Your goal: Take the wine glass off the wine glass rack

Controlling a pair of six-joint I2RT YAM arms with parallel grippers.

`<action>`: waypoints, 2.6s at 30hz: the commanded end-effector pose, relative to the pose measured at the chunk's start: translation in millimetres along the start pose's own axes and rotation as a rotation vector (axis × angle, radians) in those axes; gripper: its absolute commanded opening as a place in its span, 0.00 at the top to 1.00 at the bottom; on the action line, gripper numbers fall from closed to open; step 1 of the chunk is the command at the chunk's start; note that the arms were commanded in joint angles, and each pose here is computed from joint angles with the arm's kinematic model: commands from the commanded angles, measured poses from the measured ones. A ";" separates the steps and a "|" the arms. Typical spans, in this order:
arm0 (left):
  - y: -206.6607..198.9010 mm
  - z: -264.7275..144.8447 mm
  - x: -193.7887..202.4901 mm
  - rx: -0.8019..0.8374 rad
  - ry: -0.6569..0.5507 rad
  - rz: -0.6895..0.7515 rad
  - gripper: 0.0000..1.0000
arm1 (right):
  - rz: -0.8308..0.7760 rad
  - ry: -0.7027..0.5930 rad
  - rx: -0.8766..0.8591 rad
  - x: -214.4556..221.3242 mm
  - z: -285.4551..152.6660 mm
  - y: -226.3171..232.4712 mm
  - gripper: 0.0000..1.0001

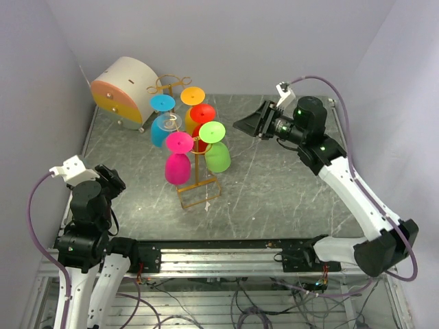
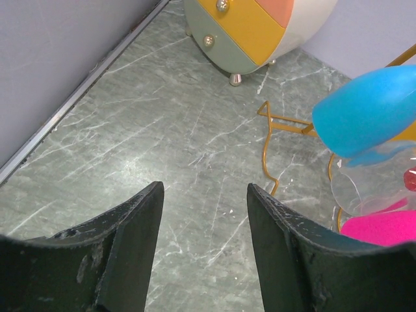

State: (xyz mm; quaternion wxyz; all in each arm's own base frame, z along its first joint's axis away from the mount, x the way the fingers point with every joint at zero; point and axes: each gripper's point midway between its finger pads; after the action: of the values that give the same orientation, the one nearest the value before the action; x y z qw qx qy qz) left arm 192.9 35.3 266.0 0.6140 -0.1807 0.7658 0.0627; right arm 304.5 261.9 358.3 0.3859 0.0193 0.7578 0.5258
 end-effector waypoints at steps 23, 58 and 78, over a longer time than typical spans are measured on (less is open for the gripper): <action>6.1 1.5 -3.2 -0.042 -0.007 -0.017 0.38 | 0.044 0.200 -0.191 28.5 19.9 40.1 0.62; 8.9 -0.6 -4.1 -0.053 -0.015 -0.028 0.39 | 0.200 0.051 -0.083 20.0 31.1 27.6 1.00; 9.2 -0.5 -3.6 -0.055 -0.014 -0.029 0.39 | 0.333 -0.049 -0.121 -1.4 22.7 27.0 1.00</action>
State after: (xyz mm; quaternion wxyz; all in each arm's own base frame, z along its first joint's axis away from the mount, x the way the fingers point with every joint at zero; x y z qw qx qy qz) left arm 191.4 38.8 262.9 0.6083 -0.1917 0.7671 0.0694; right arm 299.4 295.3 362.4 0.2979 0.1145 0.7308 0.6034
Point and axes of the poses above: each gripper's point midway between its finger pads, its own z axis out along the fingers, its own y axis along the line the jaws close on, x = y × z, and after that the axes turned 11 degrees about z, right-handed
